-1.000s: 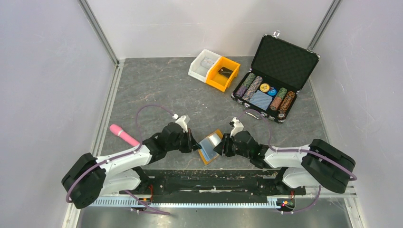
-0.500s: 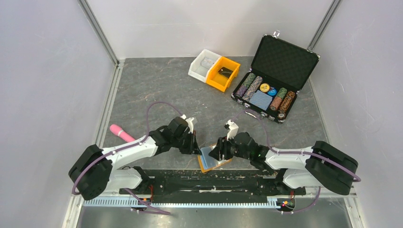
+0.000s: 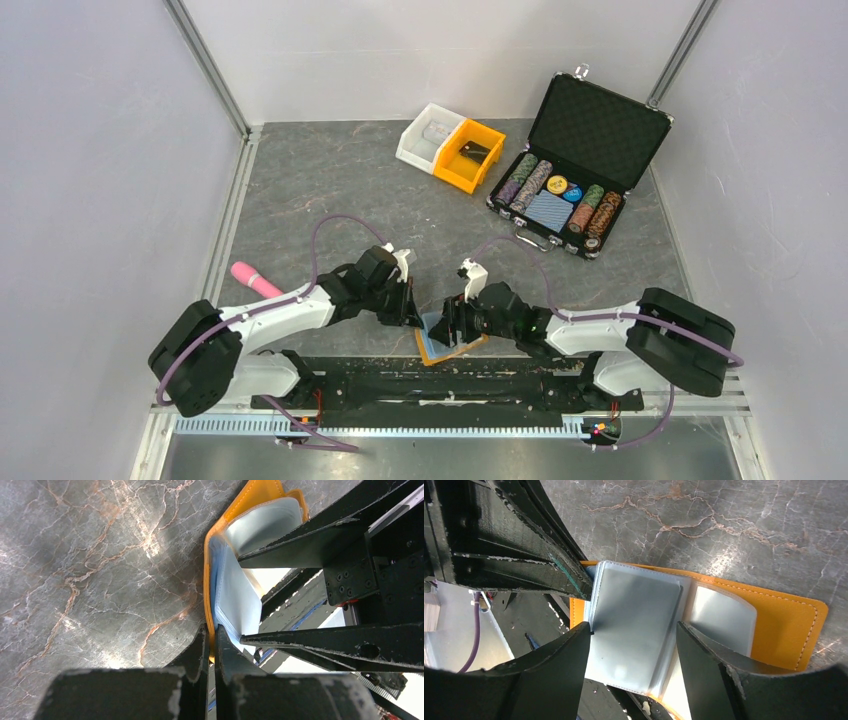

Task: Take the credit cards out of the card holder
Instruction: Remove the credit card from the card holder.

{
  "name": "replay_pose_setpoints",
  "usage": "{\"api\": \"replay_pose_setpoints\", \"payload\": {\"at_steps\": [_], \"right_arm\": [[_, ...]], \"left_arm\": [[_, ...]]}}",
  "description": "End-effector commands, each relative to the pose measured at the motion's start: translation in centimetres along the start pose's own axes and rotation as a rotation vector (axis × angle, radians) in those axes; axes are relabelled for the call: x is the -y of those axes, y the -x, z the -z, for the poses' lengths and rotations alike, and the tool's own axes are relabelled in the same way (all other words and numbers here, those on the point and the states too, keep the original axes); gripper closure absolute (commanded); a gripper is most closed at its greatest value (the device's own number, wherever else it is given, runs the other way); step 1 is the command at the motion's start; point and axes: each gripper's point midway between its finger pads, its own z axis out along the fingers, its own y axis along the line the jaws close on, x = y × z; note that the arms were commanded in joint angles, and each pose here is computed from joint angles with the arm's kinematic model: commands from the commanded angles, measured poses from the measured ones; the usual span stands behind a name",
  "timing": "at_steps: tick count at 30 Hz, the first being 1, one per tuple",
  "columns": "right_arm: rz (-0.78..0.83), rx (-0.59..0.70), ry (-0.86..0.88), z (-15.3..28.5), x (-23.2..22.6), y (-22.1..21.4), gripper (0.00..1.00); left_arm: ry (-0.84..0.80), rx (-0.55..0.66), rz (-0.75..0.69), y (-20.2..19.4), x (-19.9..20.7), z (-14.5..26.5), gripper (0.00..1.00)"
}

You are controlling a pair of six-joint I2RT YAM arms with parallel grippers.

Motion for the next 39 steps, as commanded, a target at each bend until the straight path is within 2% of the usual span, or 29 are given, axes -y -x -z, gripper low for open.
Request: {"api": "replay_pose_setpoints", "payload": {"at_steps": [1, 15, 23, 28, 39], "right_arm": [[0.016, 0.033, 0.002, -0.6, -1.1, 1.3, 0.33], [0.120, 0.031, -0.172, -0.5, 0.4, 1.5, 0.33], [0.127, 0.056, -0.205, 0.0, 0.5, 2.1, 0.37], [0.120, 0.070, -0.238, 0.5, 1.1, 2.3, 0.35], [0.123, 0.098, -0.294, 1.5, 2.0, 2.9, 0.36]], "left_arm": [[-0.044, -0.002, -0.041, 0.7, 1.1, 0.2, 0.96], [-0.048, -0.005, -0.038, 0.8, 1.2, 0.1, 0.96], [-0.047, -0.013, -0.032, 0.6, 1.0, 0.0, 0.96], [-0.046, -0.014, -0.036, 0.5, 1.0, 0.1, 0.96], [-0.049, -0.015, -0.038, 0.4, 1.0, 0.0, 0.96]]}}
